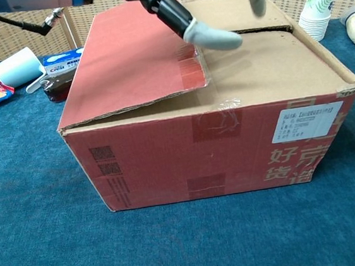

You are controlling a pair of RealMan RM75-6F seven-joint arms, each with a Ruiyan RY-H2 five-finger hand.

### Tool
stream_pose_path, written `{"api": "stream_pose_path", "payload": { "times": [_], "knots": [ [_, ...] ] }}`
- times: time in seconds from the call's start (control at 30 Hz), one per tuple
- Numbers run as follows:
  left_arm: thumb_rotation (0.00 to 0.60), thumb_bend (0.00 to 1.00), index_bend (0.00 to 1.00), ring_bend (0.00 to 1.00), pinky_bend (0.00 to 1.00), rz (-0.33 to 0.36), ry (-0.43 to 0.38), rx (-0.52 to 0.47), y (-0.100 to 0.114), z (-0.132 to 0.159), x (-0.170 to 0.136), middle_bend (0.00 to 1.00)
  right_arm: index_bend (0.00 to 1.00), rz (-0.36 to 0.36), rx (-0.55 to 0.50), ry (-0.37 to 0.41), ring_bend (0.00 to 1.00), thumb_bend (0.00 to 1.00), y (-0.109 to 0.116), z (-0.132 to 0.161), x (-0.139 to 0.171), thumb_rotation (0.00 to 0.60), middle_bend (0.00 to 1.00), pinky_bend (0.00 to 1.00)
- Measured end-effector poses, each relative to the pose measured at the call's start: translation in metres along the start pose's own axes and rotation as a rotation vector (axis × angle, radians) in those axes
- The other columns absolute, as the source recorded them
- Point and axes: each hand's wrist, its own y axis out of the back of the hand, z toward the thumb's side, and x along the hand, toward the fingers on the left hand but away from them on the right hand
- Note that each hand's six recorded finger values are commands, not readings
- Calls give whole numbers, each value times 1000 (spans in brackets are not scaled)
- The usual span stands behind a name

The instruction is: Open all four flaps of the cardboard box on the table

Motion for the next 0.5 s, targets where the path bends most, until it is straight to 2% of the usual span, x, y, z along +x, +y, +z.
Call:
{"api": "stream_pose_path", "payload": {
  "times": [0.17,0.4,0.5],
  "knots": [
    [159,89,282,235,318,-44,-6,13,-1,3,8,387,0,-3,0,-3,0,0,1,0,0,600,0,11],
    [159,90,309,313,380,-57,-16,27,3,10,14,464,0,3,0,-7,0,0,0,-1,-1,600,0,11],
    [160,90,317,402,435,-61,-19,31,3,12,14,553,0,4,0,-7,0,0,0,-1,-1,600,0,11]
  ]
}}
